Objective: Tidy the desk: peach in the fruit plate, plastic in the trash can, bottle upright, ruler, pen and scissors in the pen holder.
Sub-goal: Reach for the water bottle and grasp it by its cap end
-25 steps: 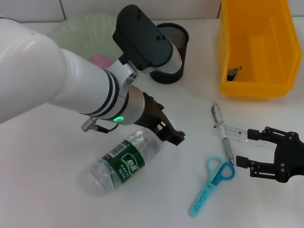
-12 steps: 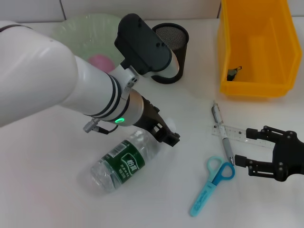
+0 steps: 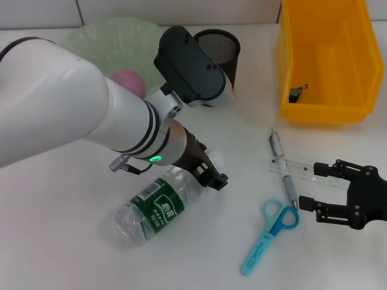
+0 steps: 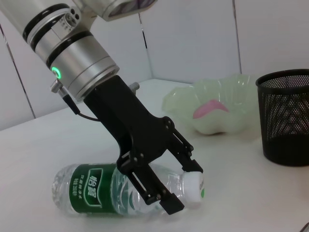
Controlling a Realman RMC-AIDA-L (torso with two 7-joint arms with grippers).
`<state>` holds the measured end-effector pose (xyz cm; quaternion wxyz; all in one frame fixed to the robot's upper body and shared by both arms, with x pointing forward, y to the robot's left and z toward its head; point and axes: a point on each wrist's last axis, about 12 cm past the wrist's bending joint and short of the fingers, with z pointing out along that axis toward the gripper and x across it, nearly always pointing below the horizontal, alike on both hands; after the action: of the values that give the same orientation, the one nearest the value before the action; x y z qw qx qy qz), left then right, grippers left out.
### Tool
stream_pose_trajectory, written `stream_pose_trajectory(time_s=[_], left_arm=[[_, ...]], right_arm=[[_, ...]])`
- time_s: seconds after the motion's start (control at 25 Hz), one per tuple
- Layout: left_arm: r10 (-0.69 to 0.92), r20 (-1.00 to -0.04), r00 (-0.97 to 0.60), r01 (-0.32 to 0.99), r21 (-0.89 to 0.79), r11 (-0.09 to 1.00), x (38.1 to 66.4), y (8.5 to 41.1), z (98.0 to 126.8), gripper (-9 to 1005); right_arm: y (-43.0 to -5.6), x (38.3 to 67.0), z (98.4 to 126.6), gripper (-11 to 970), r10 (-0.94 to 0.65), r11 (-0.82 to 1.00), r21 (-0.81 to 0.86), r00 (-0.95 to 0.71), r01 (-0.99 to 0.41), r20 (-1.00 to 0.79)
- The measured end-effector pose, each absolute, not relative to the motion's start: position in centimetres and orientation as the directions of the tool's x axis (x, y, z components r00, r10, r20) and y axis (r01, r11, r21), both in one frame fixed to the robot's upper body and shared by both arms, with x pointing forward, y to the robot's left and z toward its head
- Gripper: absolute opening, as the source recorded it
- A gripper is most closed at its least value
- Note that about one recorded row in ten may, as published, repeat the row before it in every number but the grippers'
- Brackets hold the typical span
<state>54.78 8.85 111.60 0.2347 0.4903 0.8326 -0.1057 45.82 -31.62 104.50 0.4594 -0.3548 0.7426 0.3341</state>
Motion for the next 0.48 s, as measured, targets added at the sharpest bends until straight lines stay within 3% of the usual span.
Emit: stream_pose_trajectory(time_s=[0.08, 0.48], left_arm=[[0.772, -0.489, -0.405, 0.869, 0.056, 0.491, 54.84, 8.78, 111.6, 846], [0.786, -0.485, -0.383, 0.878, 0.072, 0.472, 55.0, 8.55, 111.68, 450]], right_arm=[[-31.64, 45.85, 104.44, 818, -0.222, 0.529, 0.17, -0.329, -0.832, -0.918], [-31.5, 45.93, 104.14, 818, -0.219, 0.528, 0.188, -0.347, -0.828, -0.912]])
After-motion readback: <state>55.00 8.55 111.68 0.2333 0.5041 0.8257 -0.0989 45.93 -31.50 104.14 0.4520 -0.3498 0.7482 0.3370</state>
